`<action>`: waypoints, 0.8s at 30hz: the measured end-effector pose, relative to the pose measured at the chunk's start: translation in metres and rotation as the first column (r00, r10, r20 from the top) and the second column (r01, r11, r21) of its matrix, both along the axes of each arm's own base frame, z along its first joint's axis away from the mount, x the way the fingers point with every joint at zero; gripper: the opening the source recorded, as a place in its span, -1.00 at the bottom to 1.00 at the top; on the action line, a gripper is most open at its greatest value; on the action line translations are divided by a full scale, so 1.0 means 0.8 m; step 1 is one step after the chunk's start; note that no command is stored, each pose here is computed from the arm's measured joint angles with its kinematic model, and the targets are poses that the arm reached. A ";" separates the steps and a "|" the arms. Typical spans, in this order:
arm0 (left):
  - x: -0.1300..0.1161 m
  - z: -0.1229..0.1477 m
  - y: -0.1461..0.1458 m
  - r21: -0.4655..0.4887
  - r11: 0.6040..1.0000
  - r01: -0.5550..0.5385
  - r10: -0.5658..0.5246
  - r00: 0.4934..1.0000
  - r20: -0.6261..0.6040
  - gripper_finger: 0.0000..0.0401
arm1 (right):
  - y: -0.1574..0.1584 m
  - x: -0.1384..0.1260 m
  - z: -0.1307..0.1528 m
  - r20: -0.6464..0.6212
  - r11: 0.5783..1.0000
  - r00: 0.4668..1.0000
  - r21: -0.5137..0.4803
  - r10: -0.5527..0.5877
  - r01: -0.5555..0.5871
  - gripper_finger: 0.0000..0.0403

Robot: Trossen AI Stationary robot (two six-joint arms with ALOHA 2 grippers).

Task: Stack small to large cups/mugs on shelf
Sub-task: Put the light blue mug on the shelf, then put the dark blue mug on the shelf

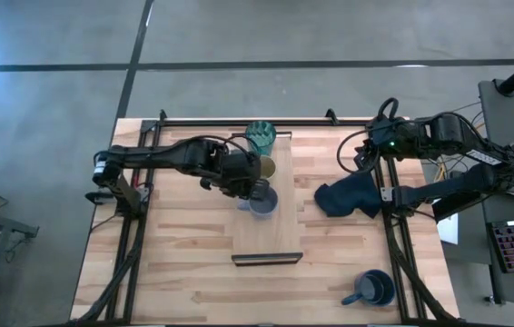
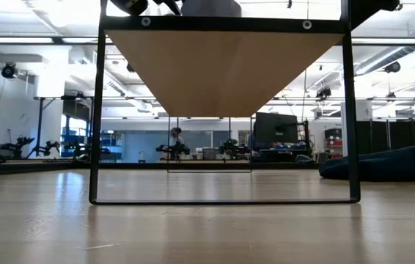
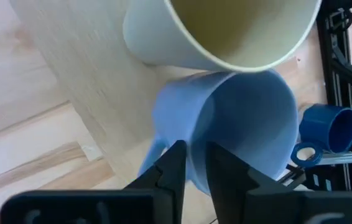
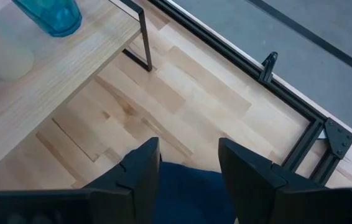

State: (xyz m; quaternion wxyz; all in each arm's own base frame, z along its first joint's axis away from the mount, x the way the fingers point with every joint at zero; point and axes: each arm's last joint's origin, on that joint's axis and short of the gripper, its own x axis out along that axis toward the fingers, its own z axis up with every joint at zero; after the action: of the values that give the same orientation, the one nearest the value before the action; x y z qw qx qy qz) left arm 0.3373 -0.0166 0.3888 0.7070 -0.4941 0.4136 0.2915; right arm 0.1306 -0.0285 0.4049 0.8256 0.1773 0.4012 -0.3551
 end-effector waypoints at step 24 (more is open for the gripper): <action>-0.072 0.030 -0.007 0.212 0.977 -0.021 0.036 0.997 -0.068 -0.72 | 0.009 -0.006 -0.001 0.041 0.976 0.994 0.190 0.098 -0.104 -0.21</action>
State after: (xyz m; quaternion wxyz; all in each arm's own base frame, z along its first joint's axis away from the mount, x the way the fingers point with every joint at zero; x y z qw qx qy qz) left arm 0.2795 -0.0226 0.4130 0.7360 -0.4116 0.3980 0.3614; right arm 0.1259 -0.0209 0.4044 0.8278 0.2409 0.4290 -0.2696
